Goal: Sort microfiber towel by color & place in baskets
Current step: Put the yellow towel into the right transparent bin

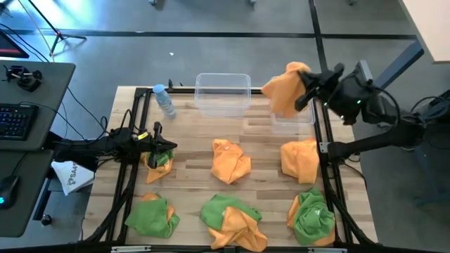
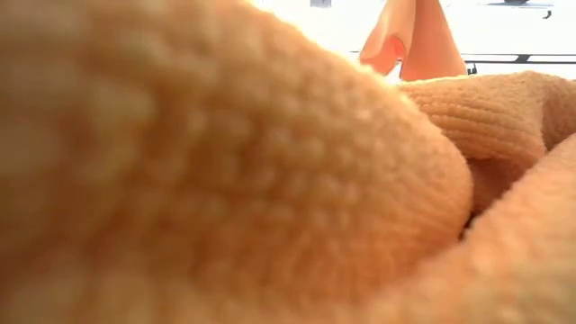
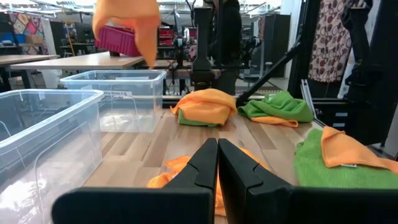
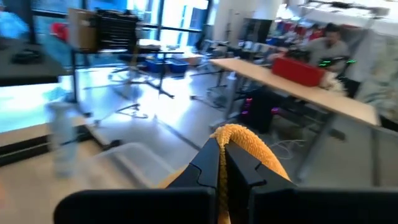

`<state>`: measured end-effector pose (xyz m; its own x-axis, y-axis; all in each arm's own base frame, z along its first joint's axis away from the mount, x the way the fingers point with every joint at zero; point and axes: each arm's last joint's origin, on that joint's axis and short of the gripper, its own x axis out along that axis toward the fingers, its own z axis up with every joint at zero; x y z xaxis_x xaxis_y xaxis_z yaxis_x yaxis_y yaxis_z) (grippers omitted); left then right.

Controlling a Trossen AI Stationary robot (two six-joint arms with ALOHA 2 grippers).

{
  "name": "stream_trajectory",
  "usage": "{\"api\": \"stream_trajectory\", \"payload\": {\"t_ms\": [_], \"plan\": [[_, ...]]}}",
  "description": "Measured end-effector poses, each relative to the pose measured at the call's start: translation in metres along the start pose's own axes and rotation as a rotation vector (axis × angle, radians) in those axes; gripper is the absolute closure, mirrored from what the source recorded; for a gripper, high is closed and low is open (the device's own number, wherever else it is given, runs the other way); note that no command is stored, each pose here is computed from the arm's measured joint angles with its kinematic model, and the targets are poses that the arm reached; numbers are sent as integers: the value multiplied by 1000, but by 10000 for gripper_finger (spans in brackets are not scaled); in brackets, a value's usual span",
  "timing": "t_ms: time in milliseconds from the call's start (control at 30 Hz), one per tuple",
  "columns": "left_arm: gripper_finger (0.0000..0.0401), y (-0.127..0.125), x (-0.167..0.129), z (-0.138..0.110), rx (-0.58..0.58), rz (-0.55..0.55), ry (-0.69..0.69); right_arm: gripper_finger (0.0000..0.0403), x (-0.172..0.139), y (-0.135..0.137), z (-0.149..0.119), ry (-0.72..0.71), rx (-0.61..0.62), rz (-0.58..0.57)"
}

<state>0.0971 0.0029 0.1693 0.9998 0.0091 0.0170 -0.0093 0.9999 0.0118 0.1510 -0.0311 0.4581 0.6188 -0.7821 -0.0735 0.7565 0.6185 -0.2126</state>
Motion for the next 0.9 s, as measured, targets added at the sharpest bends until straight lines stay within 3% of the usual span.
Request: {"api": "stream_trajectory", "payload": {"t_ms": [133,300,500,900], "plan": [[401,0,0,0,0,0,0,403,2,-20,-4,24,-33,-28],[401,0,0,0,0,0,0,403,19,-34,-23,162,-90,-23],[401,0,0,0,0,0,0,403,49,-42,-69,336,-127,-18],[401,0,0,0,0,0,0,403,90,-46,-158,661,-25,144]]}}
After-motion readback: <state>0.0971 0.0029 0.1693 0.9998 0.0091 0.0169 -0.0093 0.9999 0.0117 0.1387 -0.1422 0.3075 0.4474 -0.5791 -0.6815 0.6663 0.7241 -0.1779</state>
